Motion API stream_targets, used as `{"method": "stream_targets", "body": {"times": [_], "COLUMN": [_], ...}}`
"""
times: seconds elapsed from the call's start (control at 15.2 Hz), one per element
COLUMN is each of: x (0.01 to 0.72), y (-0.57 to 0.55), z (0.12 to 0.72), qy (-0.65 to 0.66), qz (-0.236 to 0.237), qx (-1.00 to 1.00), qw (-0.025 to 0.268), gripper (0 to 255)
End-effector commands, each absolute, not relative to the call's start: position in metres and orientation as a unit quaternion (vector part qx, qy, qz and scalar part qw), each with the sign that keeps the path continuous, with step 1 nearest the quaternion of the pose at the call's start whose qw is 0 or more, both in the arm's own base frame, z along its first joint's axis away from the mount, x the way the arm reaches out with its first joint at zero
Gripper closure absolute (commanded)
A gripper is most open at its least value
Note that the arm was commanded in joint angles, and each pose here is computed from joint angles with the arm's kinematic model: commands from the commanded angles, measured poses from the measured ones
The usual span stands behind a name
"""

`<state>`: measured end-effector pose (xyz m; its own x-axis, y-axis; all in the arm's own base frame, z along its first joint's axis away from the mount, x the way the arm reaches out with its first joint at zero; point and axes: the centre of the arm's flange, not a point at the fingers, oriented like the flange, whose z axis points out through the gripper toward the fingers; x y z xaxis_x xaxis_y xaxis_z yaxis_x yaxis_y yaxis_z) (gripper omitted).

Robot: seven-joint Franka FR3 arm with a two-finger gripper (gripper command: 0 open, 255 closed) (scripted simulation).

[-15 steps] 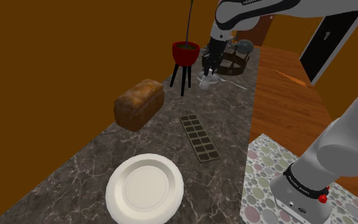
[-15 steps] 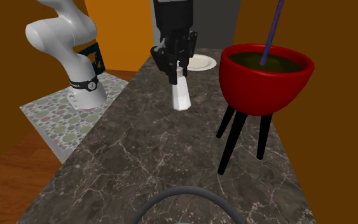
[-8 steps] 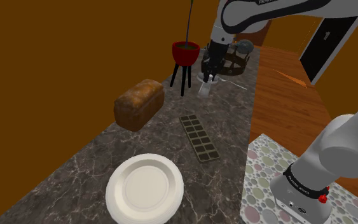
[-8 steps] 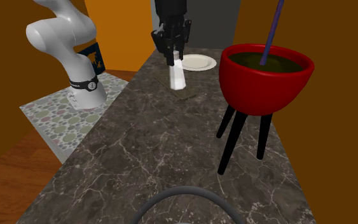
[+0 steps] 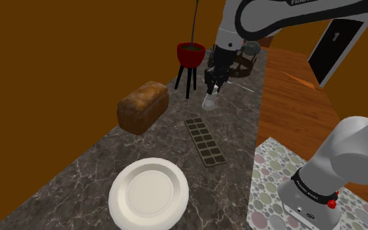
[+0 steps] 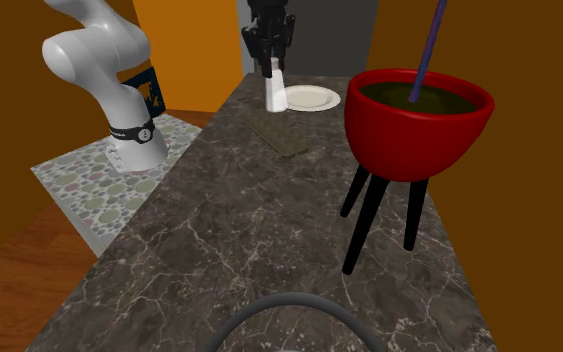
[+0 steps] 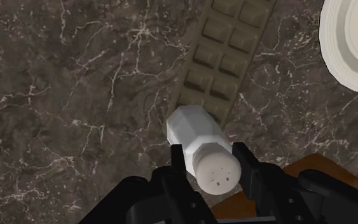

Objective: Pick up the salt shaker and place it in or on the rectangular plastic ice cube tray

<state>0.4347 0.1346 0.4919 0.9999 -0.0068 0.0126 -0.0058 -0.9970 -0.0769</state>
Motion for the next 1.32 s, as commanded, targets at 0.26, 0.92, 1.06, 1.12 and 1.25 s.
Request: {"method": "stream_targets", "body": {"times": [0.26,0.92,1.06,1.12,1.25], "x": [0.376,0.376,0.376,0.376,0.376], "y": [0.199,0.199,0.199,0.199,0.199], "z": [0.502,0.450,0.439,0.434,0.423], "qy": [0.004,0.004,0.004,0.004,0.004], "qz": [-0.006,-0.006,-0.006,-0.006,-0.006], "qx": [-0.999,-0.999,-0.999,-0.999,-0.999], "qw": [0.038,0.038,0.038,0.038,0.038], "gripper": [255,255,255,255,255]}}
